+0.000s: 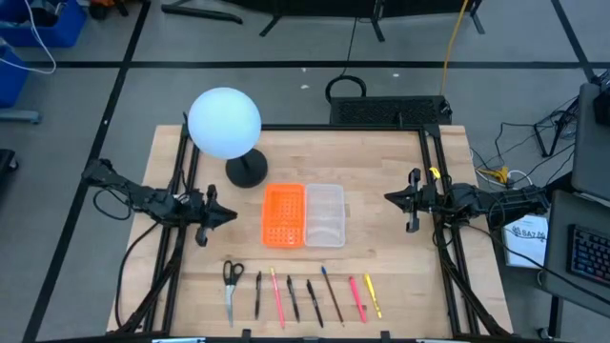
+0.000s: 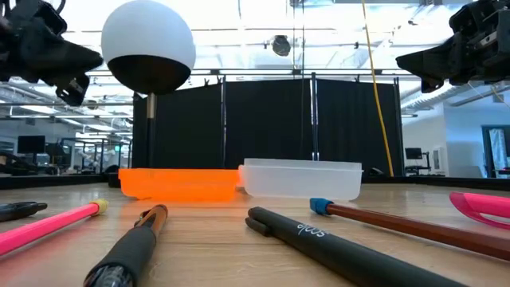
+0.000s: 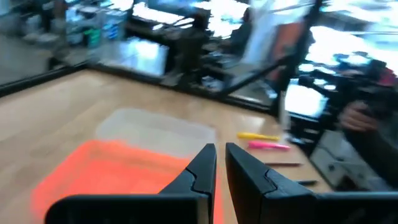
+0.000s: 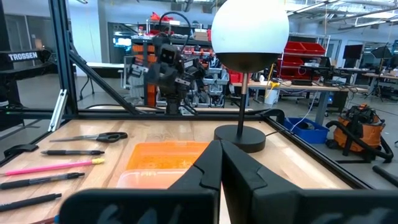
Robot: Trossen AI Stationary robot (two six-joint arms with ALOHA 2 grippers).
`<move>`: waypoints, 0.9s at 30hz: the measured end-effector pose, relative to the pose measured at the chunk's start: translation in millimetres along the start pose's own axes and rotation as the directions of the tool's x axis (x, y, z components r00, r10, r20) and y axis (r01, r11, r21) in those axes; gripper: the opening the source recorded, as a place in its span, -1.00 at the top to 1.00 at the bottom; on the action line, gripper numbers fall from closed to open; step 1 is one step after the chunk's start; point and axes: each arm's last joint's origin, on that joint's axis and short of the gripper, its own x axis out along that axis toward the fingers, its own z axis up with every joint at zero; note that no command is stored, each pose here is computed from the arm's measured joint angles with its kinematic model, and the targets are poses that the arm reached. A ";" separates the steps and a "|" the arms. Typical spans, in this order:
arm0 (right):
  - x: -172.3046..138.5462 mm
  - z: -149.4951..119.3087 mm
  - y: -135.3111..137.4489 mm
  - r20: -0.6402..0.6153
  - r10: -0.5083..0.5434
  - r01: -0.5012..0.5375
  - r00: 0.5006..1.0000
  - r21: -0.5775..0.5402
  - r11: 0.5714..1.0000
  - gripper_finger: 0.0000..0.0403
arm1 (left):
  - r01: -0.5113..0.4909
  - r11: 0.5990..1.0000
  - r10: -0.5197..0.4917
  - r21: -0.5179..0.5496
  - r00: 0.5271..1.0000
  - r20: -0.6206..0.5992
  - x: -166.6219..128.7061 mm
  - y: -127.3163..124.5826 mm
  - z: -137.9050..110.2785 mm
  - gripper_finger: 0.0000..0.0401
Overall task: Pick & place school supplies into a supply box
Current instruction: Put the black scissors into the orange supply box
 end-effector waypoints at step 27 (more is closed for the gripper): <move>0.0 -0.6 0.0 -0.005 0.000 0.000 1.000 -0.009 1.000 1.00 | -0.953 0.295 0.500 0.066 0.095 -0.861 116.9 -119.4 55.3 0.97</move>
